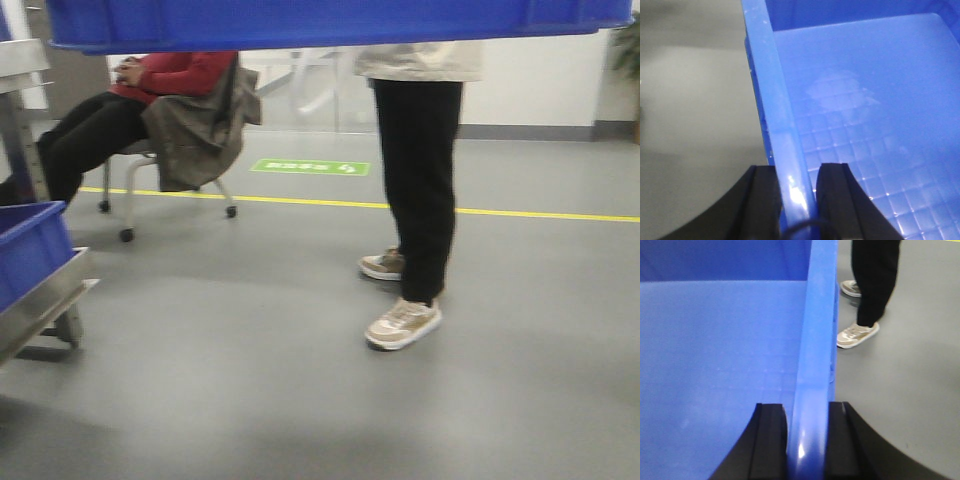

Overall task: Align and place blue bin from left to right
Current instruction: 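Keep holding the bin while driving toward another bin shelf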

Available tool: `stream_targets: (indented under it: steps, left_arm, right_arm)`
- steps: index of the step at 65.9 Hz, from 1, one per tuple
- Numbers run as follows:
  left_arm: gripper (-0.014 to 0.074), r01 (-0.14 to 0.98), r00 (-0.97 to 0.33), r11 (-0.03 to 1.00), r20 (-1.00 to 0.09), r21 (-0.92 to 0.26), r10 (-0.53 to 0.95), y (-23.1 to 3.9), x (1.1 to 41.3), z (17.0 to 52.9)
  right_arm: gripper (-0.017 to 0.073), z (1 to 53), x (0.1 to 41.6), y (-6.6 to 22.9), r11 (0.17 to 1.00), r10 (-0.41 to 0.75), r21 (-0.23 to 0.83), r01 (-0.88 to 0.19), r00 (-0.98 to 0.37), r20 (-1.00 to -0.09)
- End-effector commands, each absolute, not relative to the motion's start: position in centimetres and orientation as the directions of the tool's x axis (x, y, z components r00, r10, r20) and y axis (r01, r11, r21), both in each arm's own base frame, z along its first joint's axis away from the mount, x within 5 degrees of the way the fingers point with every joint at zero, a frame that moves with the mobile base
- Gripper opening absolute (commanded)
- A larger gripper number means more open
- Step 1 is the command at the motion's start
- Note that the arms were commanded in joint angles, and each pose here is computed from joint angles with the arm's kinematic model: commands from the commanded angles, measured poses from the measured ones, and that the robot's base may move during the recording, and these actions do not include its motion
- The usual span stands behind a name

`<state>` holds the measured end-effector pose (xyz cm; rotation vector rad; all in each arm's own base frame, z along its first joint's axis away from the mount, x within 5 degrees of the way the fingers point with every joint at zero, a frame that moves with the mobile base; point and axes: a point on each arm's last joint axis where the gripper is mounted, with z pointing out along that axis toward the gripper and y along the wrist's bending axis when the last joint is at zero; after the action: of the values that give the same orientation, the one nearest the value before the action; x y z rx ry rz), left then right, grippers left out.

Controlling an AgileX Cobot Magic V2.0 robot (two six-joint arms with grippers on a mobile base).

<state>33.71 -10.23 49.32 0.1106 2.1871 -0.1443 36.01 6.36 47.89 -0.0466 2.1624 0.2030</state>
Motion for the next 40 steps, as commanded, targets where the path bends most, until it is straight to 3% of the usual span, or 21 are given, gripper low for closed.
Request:
stream_targets:
  steps: [1, 40]
  left_arm:
    - [-0.0111, 0.134, -0.49, 0.991, -0.871, -0.03, 0.04, -9.6, 32.93, 51.15]
    - [-0.0111, 0.134, -0.49, 0.991, -0.871, -0.03, 0.04, -9.6, 32.93, 51.15]
  right_arm:
    - [-0.0151, 50.23, 35.46, 5.85, 0.988, 0.043, 0.102, -0.115, -0.427, -0.903]
    - [-0.0151, 50.23, 35.46, 5.85, 0.988, 0.043, 0.102, -0.115, -0.427, -0.903]
